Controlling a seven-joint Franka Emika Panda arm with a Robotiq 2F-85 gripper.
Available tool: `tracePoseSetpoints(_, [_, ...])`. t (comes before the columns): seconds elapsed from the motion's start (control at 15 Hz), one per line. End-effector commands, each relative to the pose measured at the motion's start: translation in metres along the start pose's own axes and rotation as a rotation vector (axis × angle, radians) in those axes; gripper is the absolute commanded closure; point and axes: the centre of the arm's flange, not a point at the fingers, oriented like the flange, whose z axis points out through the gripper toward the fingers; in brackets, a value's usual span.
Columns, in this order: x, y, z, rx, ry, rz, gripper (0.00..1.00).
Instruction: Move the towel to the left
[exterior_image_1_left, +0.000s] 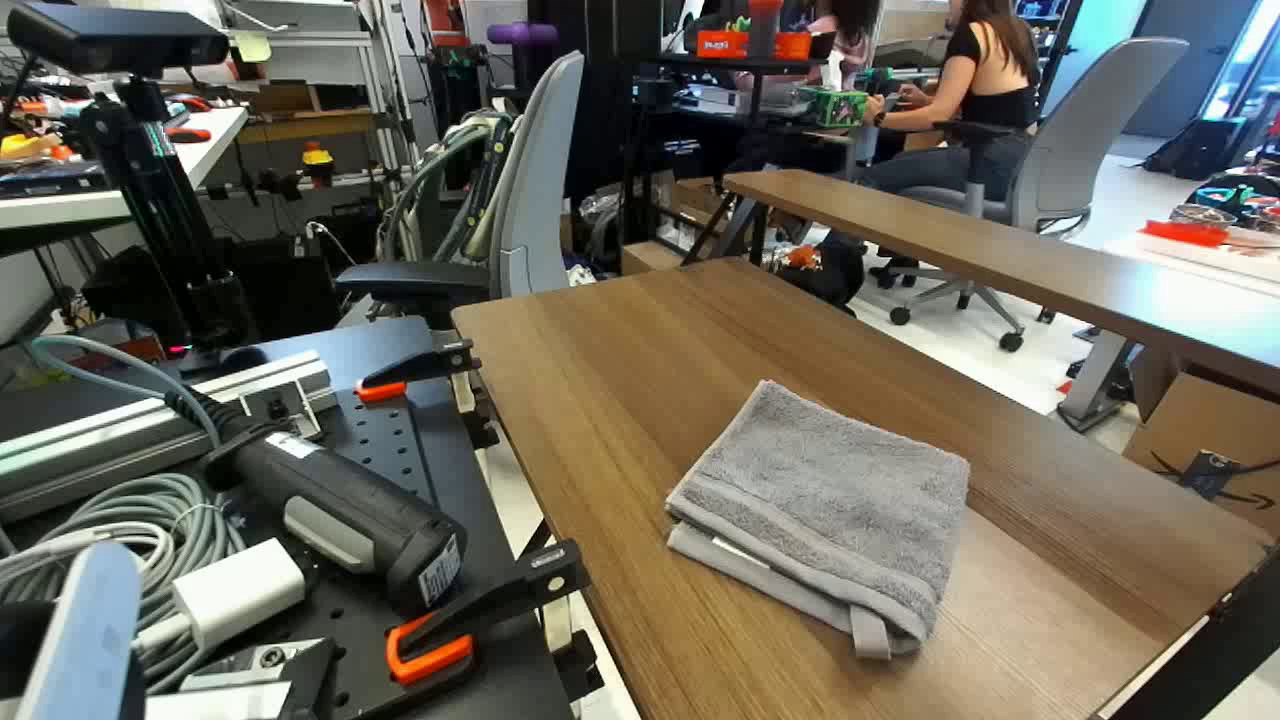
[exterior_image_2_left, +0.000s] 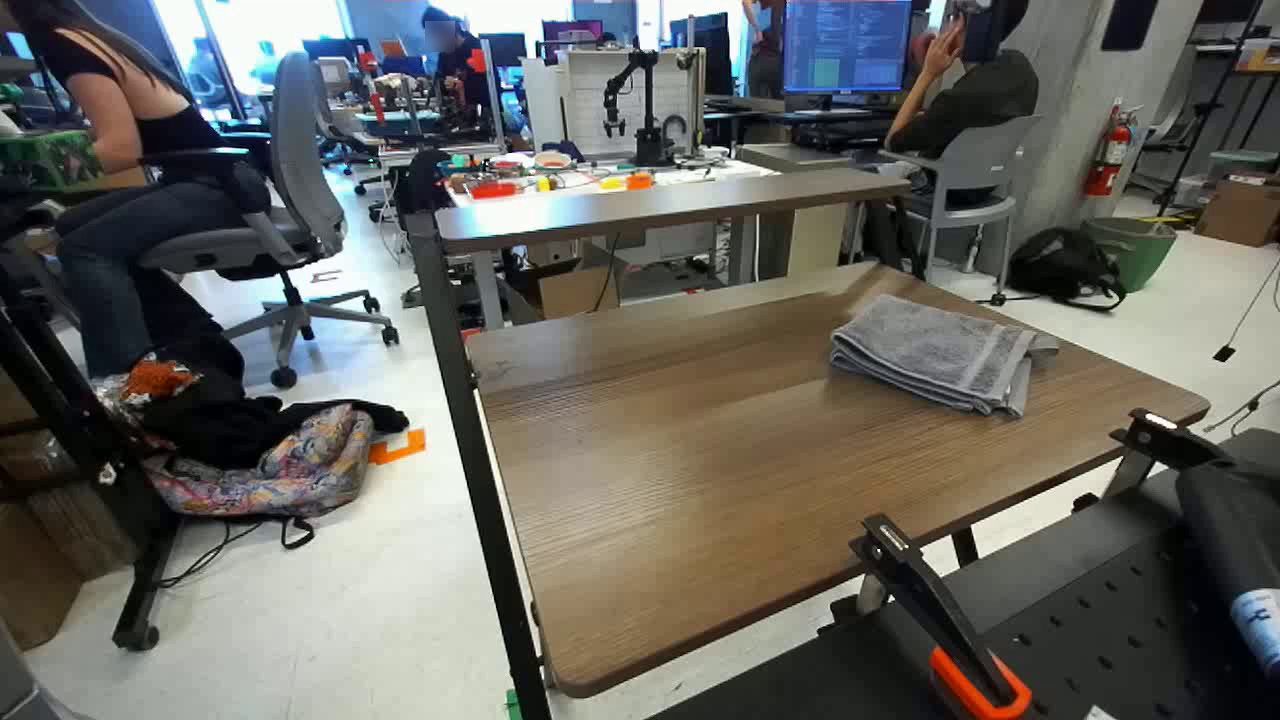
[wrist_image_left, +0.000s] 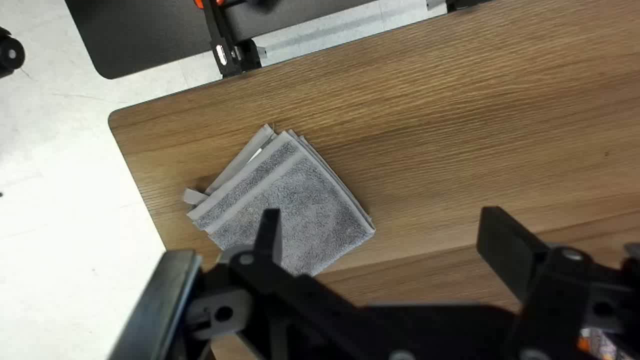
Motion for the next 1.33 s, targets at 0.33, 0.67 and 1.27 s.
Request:
tracePoseSetpoints(0.33, [0.017, 0.0, 0.015, -0.011, -0.006, 0.044, 0.0])
tracePoseSetpoints(0.67, [0.041, 0.004, 0.057, -0.043, -0.015, 0.117, 0.0])
tracePoseSetpoints(1.27, [0.105, 0.06, 0.156, -0.056, 0.017, 0.32, 0.0])
